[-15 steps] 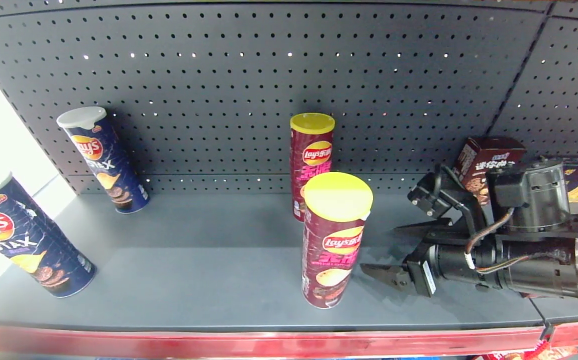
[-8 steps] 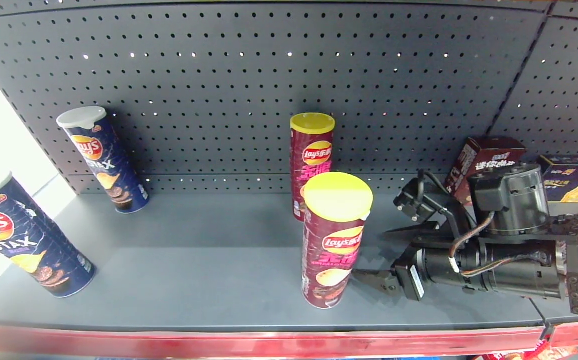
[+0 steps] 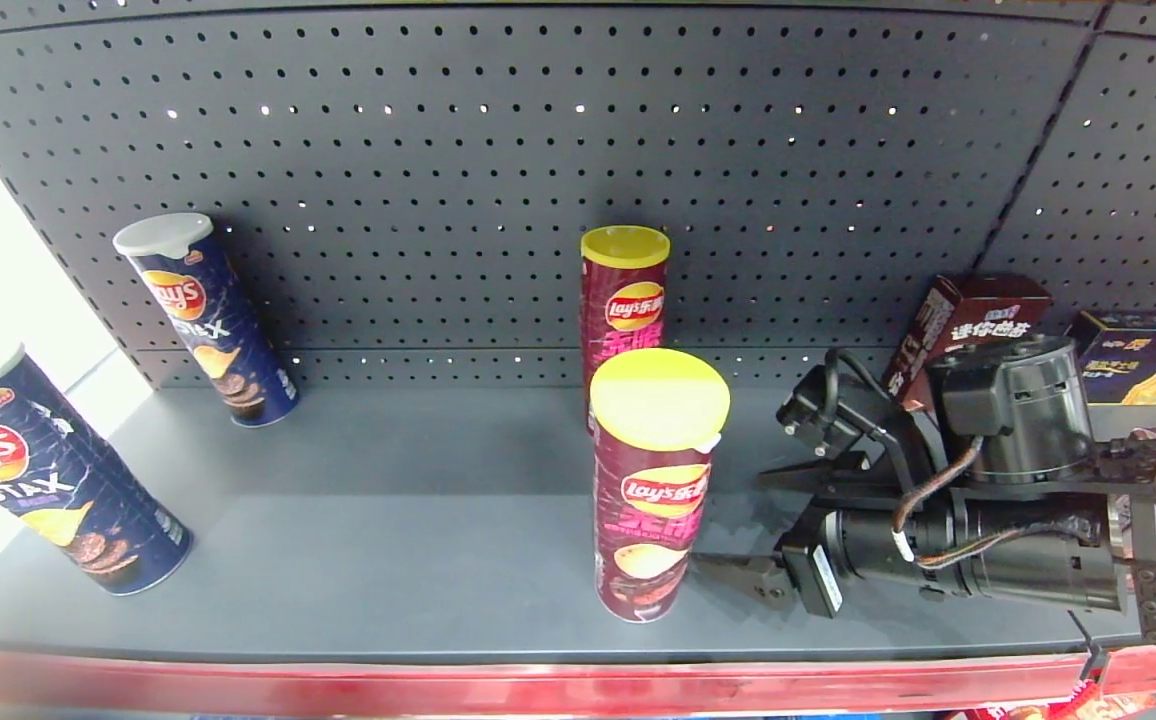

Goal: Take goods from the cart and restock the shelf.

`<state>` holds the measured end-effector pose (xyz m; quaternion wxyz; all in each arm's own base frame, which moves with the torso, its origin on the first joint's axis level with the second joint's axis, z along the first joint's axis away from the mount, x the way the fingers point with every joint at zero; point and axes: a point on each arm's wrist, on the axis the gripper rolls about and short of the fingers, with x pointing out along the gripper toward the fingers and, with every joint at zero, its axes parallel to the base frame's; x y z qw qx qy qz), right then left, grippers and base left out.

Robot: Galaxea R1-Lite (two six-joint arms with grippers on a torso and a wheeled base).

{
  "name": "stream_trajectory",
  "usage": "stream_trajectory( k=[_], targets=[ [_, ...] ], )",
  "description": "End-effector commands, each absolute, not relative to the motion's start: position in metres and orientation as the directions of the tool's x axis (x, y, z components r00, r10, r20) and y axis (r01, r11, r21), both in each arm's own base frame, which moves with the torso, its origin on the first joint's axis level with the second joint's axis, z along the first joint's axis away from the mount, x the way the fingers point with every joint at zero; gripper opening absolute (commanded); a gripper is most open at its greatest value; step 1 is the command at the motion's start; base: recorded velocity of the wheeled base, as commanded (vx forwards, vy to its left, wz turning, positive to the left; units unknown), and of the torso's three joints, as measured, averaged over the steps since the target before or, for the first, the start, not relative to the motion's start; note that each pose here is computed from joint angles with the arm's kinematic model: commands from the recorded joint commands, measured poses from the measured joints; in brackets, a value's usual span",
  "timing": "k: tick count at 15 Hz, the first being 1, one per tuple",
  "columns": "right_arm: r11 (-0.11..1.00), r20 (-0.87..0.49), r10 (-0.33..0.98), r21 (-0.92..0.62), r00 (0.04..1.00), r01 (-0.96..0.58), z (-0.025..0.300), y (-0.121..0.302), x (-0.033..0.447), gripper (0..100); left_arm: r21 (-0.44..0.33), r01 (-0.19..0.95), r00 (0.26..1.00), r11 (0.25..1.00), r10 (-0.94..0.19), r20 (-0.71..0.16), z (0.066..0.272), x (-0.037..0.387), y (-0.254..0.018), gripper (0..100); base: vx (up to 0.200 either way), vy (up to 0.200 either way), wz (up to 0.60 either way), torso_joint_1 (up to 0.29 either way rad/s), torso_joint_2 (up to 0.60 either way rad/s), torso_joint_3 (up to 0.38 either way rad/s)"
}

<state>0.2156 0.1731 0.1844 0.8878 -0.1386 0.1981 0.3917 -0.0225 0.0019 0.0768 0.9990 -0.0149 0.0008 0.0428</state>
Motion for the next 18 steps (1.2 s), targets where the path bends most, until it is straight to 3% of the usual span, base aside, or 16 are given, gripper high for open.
stream_trajectory(
  k=[1,18],
  targets=[
    [0.651,-0.453,0.647,-0.091,0.614,-0.753,0.1866,0.1730,0.2130,100,-0.030,-0.086,0.996,0.996,0.086,-0.005,0.0769,-0.0223,0.0019,100,0.000,0.000,0.00,0.000,0.00,0.000],
    [0.660,-0.474,0.631,-0.088,0.614,-0.746,0.1800,0.1688,0.2138,100,-0.032,-0.087,0.996,0.996,0.087,-0.003,0.0769,-0.0224,0.0020,100,0.000,0.000,0.00,0.000,0.00,0.000]
  ],
)
